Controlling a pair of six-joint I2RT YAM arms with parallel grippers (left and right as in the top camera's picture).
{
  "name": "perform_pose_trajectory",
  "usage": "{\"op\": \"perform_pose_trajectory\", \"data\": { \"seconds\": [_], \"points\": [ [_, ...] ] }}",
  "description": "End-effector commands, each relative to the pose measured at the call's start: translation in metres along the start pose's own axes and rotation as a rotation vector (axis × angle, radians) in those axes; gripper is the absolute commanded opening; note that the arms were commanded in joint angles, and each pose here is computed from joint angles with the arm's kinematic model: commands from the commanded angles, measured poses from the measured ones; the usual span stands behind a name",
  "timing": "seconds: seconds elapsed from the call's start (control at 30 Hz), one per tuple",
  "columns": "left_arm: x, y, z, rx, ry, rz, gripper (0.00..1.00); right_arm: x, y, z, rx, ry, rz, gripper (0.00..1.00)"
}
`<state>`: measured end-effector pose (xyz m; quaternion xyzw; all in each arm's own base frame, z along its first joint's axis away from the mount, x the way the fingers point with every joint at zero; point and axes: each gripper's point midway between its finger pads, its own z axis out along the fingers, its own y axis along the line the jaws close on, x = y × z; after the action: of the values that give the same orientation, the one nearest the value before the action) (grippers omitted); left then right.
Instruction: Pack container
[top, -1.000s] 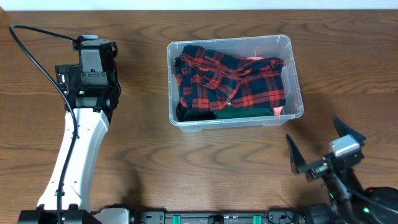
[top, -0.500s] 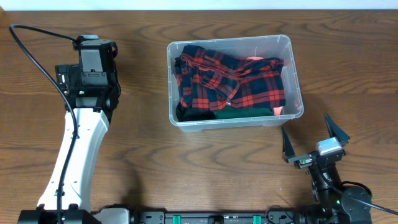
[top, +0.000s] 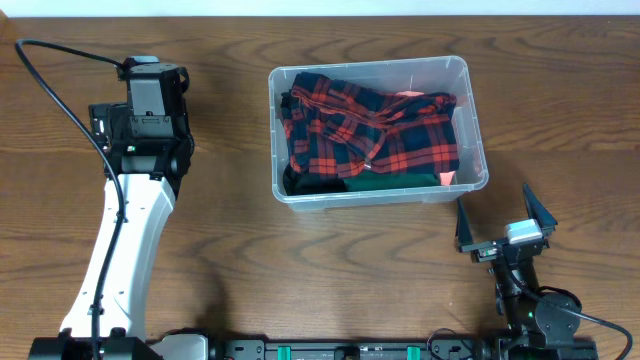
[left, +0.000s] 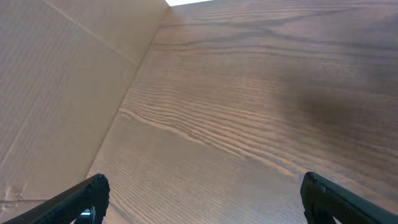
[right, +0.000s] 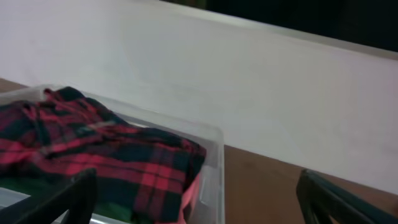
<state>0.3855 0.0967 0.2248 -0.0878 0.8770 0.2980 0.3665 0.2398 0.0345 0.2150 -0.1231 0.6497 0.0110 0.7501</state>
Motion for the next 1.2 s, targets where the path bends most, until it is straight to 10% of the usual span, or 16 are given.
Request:
{"op": "perform_pose_trajectory", "data": {
  "seconds": [0.0, 1.17],
  "points": [
    [-0.005, 0.004, 0.000, -0.011, -0.006, -0.009, 0.98, 0.008, -0.006, 0.000, 0.028, 0.012, -0.009, 0.99],
    [-0.005, 0.004, 0.000, -0.011, -0.006, -0.009, 0.98, 0.055, -0.003, -0.004, 0.018, 0.189, -0.044, 0.99]
  ]
}}
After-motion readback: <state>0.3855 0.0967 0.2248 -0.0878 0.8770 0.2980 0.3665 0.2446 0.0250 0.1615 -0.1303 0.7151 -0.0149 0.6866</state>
